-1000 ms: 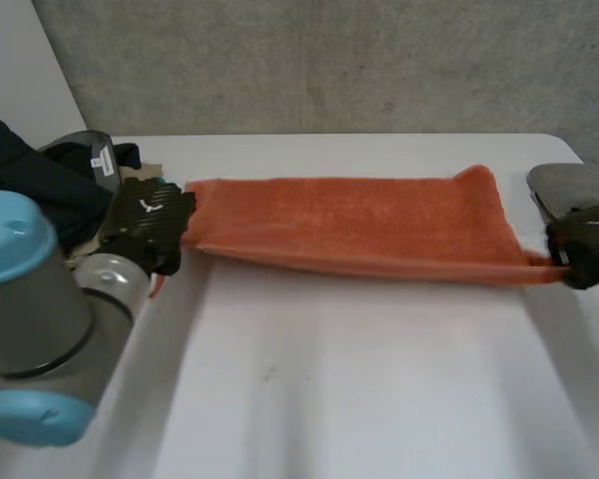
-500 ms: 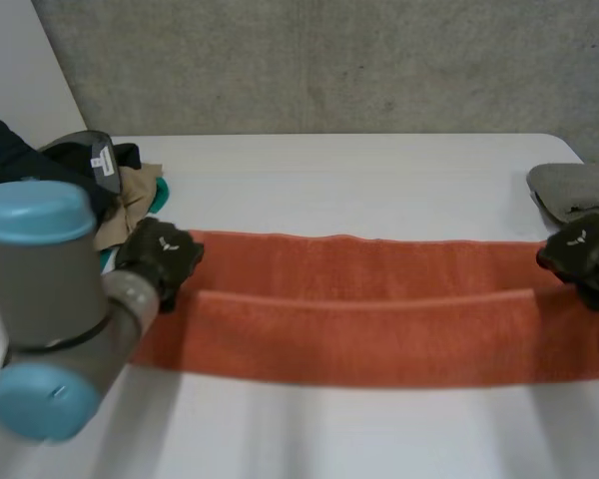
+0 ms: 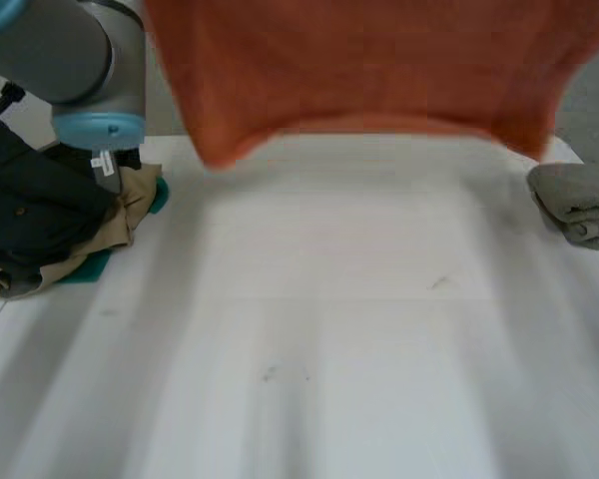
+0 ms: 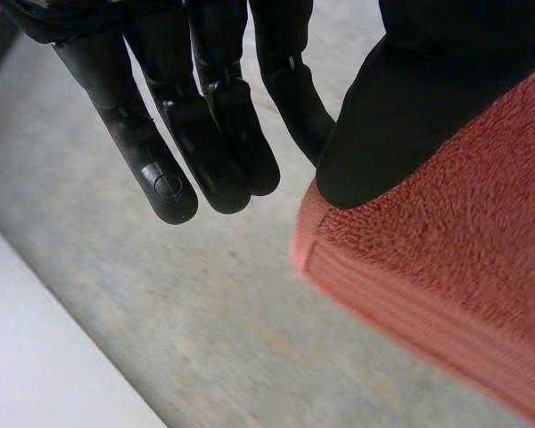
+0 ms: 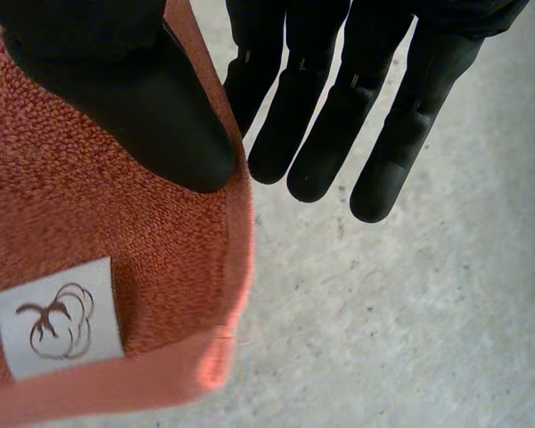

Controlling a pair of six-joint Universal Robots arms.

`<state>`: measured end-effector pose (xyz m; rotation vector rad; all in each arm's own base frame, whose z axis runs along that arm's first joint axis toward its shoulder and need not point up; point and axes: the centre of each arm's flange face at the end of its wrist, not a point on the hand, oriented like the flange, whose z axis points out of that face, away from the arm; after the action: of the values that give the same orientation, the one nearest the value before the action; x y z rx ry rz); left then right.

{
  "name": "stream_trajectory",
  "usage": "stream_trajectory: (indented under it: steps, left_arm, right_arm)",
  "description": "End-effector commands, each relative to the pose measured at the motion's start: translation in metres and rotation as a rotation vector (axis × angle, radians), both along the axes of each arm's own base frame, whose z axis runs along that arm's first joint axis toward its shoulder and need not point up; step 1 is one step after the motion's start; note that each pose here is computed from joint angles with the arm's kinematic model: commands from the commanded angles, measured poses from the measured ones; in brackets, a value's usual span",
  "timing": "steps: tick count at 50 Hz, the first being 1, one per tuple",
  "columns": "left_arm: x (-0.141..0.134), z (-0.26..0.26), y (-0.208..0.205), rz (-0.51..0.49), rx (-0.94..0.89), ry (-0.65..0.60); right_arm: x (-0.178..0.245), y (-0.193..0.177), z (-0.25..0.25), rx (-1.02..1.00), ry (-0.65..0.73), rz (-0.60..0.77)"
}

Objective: Fold the laundry.

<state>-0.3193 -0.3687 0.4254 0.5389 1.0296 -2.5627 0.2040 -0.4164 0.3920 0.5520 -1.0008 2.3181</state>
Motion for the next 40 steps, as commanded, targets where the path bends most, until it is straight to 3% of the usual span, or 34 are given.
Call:
stream_trajectory:
  steps: [1,6,15,23,30,34,40]
  left_arm:
    - [0.010,-0.050,-0.004,-0.035,0.189,-0.008]
    - [0.018,-0.099,-0.003,-0.022,0.321,-0.062]
    - [0.023,-0.222,0.016,-0.016,0.576,-0.183]
    - [0.034,-0.297,0.050,-0.025,0.784,-0.284]
    - [0.054,-0.285,0.091,-0.009,0.850,-0.342]
    - [0.074,-0.272,0.132,0.008,0.920,-0.437]
    - [0.110,-0.267,0.208,0.018,1.122,-0.700]
  right_arm:
    - [0.016,0.010,-0.030,0.153,0.007,0.050]
    - [0.017,0.009,-0.066,0.262,0.033,0.057]
    - [0.024,0.011,-0.183,0.617,0.119,0.108]
    - [0.013,0.038,-0.229,0.913,0.171,0.088]
    - [-0.008,0.085,-0.222,1.142,0.213,0.072]
    - [-0.035,0.113,-0.203,1.210,0.287,0.007]
    - [-0.070,0.158,-0.198,1.331,0.527,-0.077]
